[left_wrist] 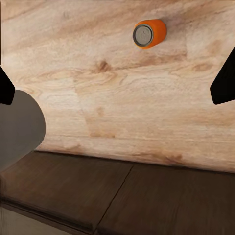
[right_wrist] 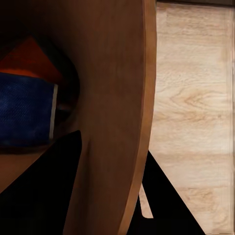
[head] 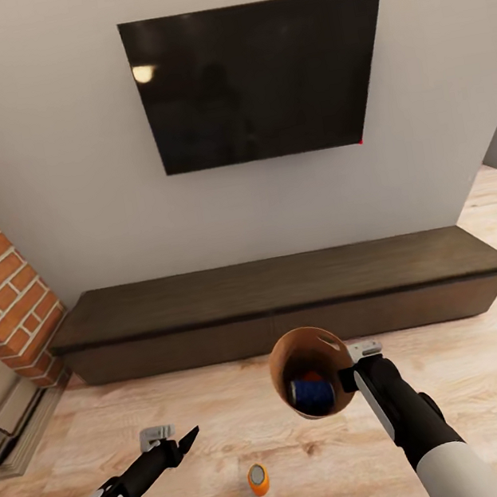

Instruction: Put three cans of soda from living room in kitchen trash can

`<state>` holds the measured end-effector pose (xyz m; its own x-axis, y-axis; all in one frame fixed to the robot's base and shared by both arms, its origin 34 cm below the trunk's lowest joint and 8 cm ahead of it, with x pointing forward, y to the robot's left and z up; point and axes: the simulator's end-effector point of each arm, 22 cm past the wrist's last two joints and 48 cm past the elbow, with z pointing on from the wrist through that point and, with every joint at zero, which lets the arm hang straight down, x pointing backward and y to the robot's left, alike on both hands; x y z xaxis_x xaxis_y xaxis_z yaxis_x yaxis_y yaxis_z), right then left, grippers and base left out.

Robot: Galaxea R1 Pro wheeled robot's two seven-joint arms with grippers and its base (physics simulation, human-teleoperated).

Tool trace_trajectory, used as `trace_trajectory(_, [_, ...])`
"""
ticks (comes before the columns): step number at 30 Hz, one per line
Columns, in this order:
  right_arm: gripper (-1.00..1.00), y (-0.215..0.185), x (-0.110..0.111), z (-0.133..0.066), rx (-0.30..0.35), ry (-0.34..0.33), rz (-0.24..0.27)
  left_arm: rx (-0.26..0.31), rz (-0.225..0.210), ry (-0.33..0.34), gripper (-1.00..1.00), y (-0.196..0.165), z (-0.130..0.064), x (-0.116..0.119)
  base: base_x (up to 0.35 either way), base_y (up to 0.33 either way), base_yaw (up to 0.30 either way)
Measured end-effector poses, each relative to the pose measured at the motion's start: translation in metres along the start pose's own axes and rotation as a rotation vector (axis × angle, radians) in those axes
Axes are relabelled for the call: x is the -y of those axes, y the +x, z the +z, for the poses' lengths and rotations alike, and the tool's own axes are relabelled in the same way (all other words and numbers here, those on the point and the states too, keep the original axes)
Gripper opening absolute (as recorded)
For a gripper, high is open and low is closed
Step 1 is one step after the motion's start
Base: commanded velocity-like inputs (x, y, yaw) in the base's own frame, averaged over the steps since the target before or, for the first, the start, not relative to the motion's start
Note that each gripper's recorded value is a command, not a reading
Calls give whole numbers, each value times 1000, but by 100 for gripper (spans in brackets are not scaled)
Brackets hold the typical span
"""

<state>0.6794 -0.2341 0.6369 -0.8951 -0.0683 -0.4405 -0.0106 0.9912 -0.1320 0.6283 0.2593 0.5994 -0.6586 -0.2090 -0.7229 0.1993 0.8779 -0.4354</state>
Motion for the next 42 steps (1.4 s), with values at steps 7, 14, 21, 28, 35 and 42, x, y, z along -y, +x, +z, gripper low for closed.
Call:
trace_trajectory(7, [-100, -2, 0, -2, 4, -1, 2, 4, 2, 1, 100, -2, 0, 1, 1, 4, -256])
trace_trajectory(14, [-100, -2, -1, -2, 7, -3, 4, 5, 3, 1, 100, -3, -1, 1, 0, 0, -104])
trace_trajectory(21, [-100, 1, -2, 0, -3, -8, 5, 5, 4, -2, 100, -3, -1, 0, 107, 0, -7])
trace_trajectory(28, [-100, 1, -2, 0, -3, -5, 3, 4, 3, -8, 100, -2, -1, -1, 94, 0, 0])
trace_trajectory(35, [-100, 2, -1, -1, -4, -2, 0, 1, -6, -132, 100, 3, 4, -20, 13, 0, 0])
trace_trajectory(42, [-100, 2, -1, -1, -6, 0, 0, -71, 17, -377, 100, 51, 14, -30, 2, 0, 0])
